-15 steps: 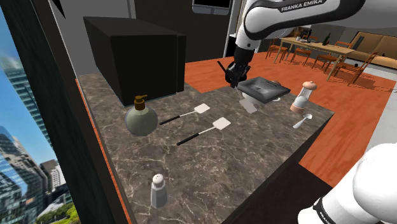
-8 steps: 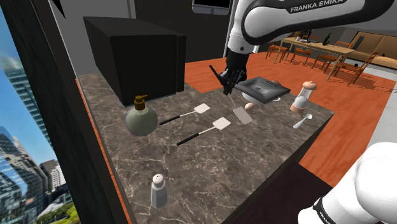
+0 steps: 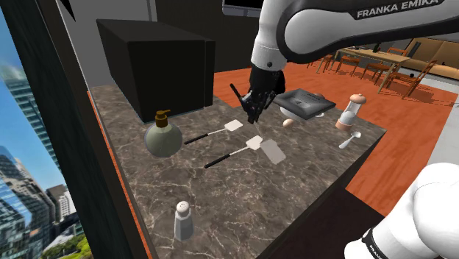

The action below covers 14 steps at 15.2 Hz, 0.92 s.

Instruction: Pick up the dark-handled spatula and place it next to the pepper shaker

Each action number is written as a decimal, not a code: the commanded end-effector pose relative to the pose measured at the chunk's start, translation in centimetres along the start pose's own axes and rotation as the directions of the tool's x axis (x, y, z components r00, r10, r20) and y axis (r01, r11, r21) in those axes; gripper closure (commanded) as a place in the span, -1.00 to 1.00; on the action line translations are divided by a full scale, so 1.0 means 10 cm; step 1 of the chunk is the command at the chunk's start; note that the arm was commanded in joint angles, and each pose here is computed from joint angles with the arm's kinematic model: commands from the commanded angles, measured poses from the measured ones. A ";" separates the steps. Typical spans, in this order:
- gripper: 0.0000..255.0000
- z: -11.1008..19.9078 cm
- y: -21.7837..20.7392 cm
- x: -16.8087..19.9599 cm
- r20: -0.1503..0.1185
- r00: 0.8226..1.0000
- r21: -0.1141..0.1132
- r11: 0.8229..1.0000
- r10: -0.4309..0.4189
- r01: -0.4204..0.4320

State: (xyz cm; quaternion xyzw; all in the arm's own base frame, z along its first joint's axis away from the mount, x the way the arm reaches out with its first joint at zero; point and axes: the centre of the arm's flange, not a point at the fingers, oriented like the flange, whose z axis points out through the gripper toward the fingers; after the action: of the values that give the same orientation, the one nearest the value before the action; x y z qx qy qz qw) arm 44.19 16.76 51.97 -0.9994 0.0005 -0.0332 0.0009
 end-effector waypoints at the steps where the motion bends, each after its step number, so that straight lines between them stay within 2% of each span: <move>1: 1.00 0.00 -0.27 -0.13 0.000 1.000 0.000 1.000 0.002 -0.002; 10: 1.00 -0.03 -1.33 -0.63 0.000 1.000 0.000 1.000 0.002 -0.002; 14: 1.00 0.18 -1.33 -0.65 0.000 1.000 0.000 1.000 0.002 -0.002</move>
State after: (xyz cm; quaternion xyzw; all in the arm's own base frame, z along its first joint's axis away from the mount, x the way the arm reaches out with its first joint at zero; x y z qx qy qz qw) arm 37.95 30.01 50.37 -0.9995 0.0013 -0.0330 0.0006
